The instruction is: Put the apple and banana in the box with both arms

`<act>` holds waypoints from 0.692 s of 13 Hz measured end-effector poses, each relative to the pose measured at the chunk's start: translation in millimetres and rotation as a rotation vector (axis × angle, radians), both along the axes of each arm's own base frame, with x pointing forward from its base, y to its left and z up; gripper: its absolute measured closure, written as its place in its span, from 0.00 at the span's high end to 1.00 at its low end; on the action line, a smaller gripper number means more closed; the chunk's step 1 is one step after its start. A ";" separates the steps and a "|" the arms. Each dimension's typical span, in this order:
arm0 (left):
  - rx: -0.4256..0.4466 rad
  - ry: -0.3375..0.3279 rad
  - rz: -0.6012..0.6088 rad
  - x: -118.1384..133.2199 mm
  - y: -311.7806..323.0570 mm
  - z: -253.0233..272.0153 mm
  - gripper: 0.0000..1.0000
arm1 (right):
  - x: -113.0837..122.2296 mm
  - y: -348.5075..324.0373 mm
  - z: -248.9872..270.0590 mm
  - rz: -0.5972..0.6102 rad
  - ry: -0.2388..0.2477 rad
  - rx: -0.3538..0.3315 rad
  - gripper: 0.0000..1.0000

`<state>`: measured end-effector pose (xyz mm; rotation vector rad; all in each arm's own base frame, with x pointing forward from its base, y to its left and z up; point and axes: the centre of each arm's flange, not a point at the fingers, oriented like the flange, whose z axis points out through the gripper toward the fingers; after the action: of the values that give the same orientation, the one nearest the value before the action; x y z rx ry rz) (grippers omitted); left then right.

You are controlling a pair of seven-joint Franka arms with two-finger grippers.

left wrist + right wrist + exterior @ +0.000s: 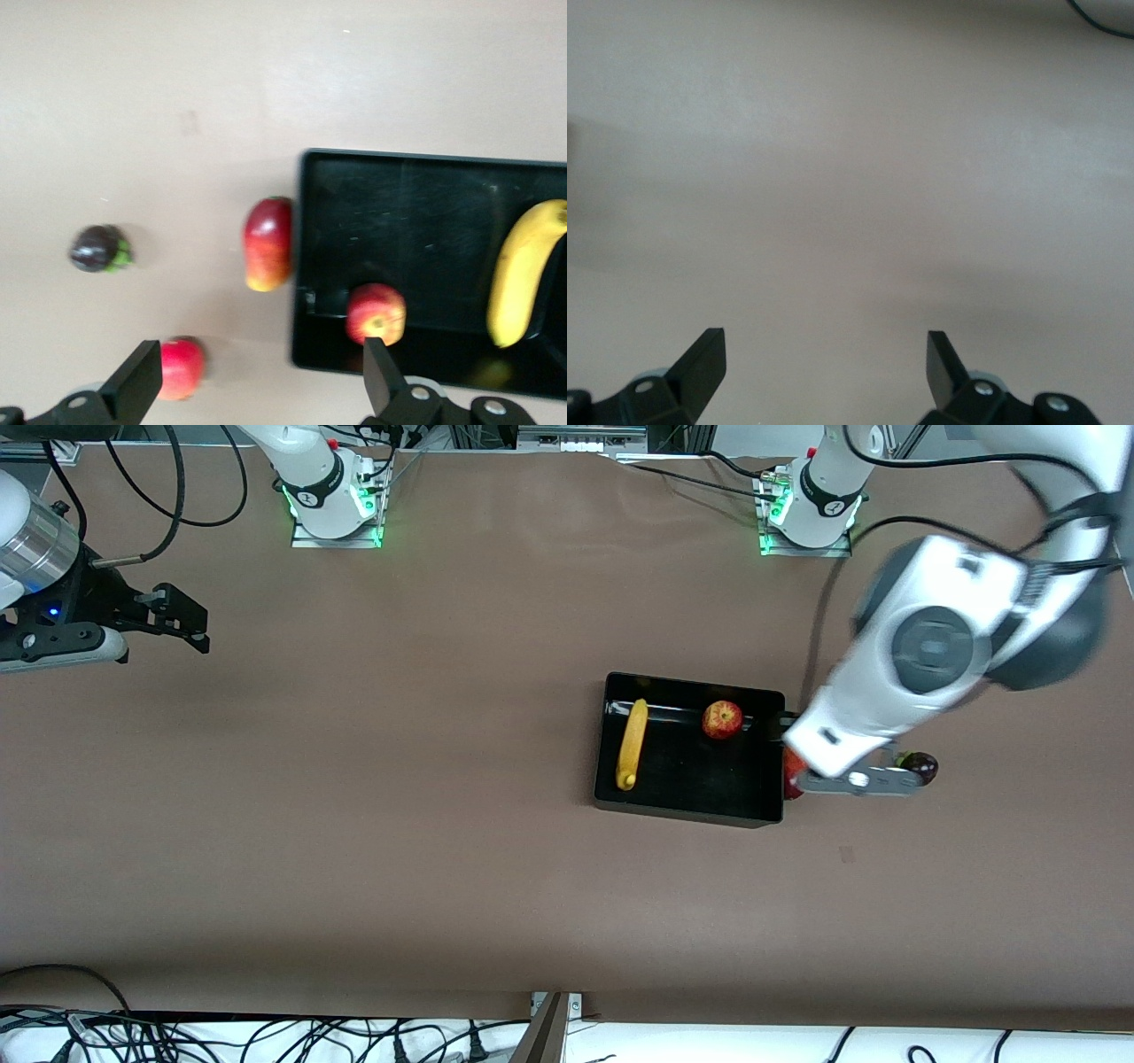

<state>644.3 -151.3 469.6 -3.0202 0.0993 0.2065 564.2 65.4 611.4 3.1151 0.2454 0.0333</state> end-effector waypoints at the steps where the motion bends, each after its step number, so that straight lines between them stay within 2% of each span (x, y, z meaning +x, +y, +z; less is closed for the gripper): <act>1: -0.030 0.000 -0.019 5.7 31.0 9.6 1.00 | -0.1 0.1 -0.1 0.000 0.001 0.000 1.00; 2: -0.052 -0.009 -0.043 8.2 58.3 22.4 1.00 | -0.2 0.1 -0.1 0.000 0.001 0.000 1.00; 4: -0.043 -0.043 -0.042 -1.2 83.6 60.2 1.00 | -0.5 0.5 0.4 0.000 0.001 0.000 1.00; 7: -0.079 -0.114 0.033 -50.6 80.5 137.5 1.00 | -1.2 1.1 0.4 -0.039 0.004 0.001 1.00; 9: -0.084 -0.136 0.062 -86.4 95.7 157.6 1.00 | -1.7 1.7 0.2 -0.056 0.007 0.001 1.00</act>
<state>558.0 -55.6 627.2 -3.1122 0.0017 0.0011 562.4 67.1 611.6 3.1219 0.1579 0.0214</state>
